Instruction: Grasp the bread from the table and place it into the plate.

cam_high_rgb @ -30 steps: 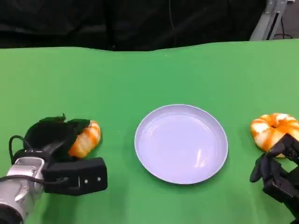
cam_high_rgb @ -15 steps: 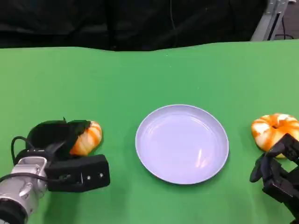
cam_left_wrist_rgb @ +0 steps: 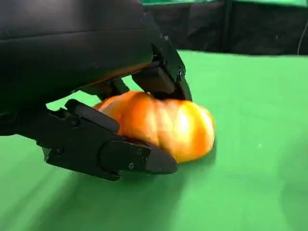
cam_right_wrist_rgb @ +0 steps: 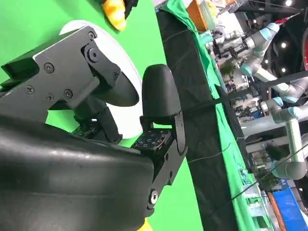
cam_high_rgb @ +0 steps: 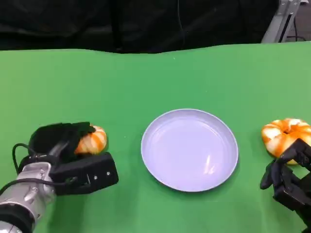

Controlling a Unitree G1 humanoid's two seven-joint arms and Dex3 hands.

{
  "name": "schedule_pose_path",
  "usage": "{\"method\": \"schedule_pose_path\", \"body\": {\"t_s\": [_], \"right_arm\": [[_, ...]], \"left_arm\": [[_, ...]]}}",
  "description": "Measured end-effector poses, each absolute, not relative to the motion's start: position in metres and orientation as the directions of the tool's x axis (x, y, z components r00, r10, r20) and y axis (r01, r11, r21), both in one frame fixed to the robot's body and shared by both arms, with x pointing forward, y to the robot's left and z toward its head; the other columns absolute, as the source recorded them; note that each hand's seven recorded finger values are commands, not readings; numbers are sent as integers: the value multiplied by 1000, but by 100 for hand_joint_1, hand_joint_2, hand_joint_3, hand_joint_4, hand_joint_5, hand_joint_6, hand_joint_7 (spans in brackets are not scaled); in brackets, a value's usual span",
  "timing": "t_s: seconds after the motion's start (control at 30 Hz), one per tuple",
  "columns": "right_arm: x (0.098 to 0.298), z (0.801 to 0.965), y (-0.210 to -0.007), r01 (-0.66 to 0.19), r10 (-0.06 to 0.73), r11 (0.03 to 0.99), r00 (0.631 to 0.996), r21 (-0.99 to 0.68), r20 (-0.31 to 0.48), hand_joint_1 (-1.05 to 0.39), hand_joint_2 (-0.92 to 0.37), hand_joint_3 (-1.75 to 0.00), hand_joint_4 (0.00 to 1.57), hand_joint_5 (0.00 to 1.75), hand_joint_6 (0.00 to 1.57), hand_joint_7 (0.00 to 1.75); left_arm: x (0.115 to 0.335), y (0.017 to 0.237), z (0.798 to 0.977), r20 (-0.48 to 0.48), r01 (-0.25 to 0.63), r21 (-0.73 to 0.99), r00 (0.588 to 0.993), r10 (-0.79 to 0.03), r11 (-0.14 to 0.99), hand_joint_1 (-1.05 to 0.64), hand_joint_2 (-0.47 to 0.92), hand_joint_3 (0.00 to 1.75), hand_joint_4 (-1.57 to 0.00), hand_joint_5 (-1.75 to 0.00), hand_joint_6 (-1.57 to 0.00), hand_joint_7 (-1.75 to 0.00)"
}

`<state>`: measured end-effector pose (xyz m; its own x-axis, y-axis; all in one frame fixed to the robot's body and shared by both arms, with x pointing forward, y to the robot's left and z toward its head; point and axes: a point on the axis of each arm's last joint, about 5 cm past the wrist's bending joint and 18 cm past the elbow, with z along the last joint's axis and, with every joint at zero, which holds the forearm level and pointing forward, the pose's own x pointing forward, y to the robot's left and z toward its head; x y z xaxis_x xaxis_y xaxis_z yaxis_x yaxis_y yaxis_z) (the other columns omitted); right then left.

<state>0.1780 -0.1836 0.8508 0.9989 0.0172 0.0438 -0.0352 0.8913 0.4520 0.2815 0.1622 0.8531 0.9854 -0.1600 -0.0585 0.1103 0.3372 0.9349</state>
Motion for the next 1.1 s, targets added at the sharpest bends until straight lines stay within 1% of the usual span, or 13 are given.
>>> {"method": "schedule_pose_path", "body": {"t_s": [0.07, 0.17, 0.27, 0.37, 0.43, 0.57, 0.73, 0.8, 0.83, 0.97, 1.1], "right_arm": [[178, 851, -184, -35, 17, 891, 999, 452, 44, -5, -47, -133, 88, 175, 75, 162], [178, 851, -184, -36, 16, 892, 999, 451, 46, -6, -47, -132, 88, 175, 74, 162], [178, 851, -184, -39, 19, 891, 999, 452, 48, -6, -47, -132, 88, 175, 74, 161], [178, 851, -184, -39, 20, 891, 999, 452, 49, -6, -47, -131, 88, 175, 75, 161], [178, 851, -184, -39, 19, 891, 999, 452, 49, -6, -47, -131, 88, 175, 75, 161], [178, 851, -184, -39, 19, 891, 999, 452, 48, -6, -48, -131, 88, 175, 75, 161], [178, 851, -184, -42, 22, 891, 999, 453, 50, -6, -47, -131, 88, 175, 76, 161], [178, 851, -184, -41, 21, 891, 999, 453, 49, -6, -48, -131, 88, 175, 76, 161], [178, 851, -184, -41, 21, 891, 999, 453, 49, -5, -48, -131, 88, 175, 76, 161], [178, 851, -184, -41, 22, 890, 999, 454, 48, -6, -48, -132, 88, 175, 75, 161], [178, 850, -184, -41, 22, 890, 999, 454, 46, -6, -48, -132, 88, 175, 76, 161]], "left_arm": [[281, 162, 853, -38, 92, 934, 987, -159, 345, -13, 92, 41, -69, -174, -51, -173], [281, 161, 854, -25, 81, 933, 986, -162, 352, -13, 92, 45, -69, -175, -48, -174], [281, 161, 854, -8, 74, 925, 985, -175, 372, -14, 92, 47, -69, -175, -49, -175], [279, 160, 854, 18, 59, 917, 982, -187, 395, -13, 88, 45, -68, -175, -50, -175], [278, 158, 855, 35, 48, 914, 980, -196, 404, -13, 89, 46, -68, -175, -51, -175], [280, 154, 864, 116, -6, 899, 968, -224, 439, -15, 90, 48, -67, -175, -54, -175], [282, 148, 880, 227, -72, 868, 938, -263, 491, -14, 88, 50, -66, -175, -56, -175], [281, 144, 886, 265, -93, 858, 923, -279, 506, -14, 82, 61, -67, -175, -58, -175], [280, 142, 889, 280, -99, 854, 915, -289, 511, -14, 81, 63, -67, -175, -59, -175], [277, 132, 903, 322, -113, 853, 881, -346, 509, -11, 74, 65, -67, -175, -59, -175], [276, 123, 911, 349, -118, 850, 857, -380, 513, -10, 73, 64, -67, -175, -60, -175]]}}
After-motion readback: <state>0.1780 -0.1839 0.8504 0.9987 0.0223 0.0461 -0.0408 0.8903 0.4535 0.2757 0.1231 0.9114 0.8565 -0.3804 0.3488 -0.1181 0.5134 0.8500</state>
